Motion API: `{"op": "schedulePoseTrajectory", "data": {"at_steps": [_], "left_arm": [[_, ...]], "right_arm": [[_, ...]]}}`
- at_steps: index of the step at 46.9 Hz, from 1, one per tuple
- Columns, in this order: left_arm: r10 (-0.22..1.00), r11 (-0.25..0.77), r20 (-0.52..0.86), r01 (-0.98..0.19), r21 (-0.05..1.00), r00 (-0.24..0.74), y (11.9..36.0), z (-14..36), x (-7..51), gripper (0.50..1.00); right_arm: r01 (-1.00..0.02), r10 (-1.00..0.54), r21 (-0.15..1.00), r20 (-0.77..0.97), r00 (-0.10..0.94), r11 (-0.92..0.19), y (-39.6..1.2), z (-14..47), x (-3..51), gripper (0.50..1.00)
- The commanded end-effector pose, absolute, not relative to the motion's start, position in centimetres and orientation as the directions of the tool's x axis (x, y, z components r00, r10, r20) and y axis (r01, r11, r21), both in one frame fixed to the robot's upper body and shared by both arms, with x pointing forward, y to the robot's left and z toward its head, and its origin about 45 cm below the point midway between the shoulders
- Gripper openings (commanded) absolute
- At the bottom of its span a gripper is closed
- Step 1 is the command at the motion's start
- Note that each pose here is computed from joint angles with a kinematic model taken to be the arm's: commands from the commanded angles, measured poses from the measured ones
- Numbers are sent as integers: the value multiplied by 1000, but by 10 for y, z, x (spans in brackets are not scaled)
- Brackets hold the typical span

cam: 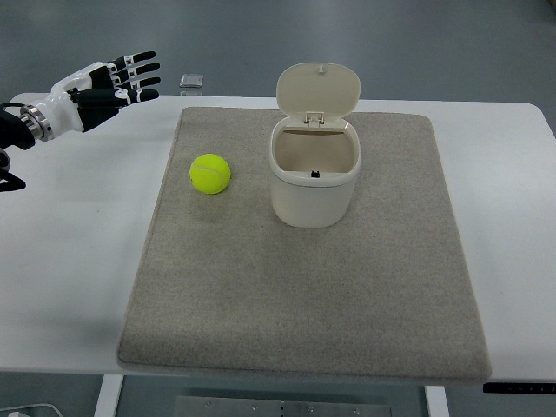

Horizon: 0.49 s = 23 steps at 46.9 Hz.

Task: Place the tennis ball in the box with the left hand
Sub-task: 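Reach the left hand toward the tennis ball, opening the fingers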

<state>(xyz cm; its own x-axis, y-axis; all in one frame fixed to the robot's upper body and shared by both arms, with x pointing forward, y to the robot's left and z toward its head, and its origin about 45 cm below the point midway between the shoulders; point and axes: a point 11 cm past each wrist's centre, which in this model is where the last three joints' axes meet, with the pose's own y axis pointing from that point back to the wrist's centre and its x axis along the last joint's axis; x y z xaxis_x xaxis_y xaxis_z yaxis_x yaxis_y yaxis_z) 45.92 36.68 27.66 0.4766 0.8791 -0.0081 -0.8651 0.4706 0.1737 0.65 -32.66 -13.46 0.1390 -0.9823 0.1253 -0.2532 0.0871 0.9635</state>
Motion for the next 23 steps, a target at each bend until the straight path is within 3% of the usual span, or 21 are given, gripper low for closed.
{"op": "schedulePoseTrajectory", "data": {"at_steps": [1,14,23], "left_arm": [[853,490,97,-851,191,513,370,286,454,994],[651,530,454,-793,302,608,366,298,440,992],[449,568,599,-730,381,663,341,297,431,992]], "right_arm": [[-254,-982,963,125,139,87,-327,-135,7,938],[-254,-982,963,125,139,87,-327,-135,7,938],[-253,-982,964,125,140,87,-327,-135,6,938]]}}
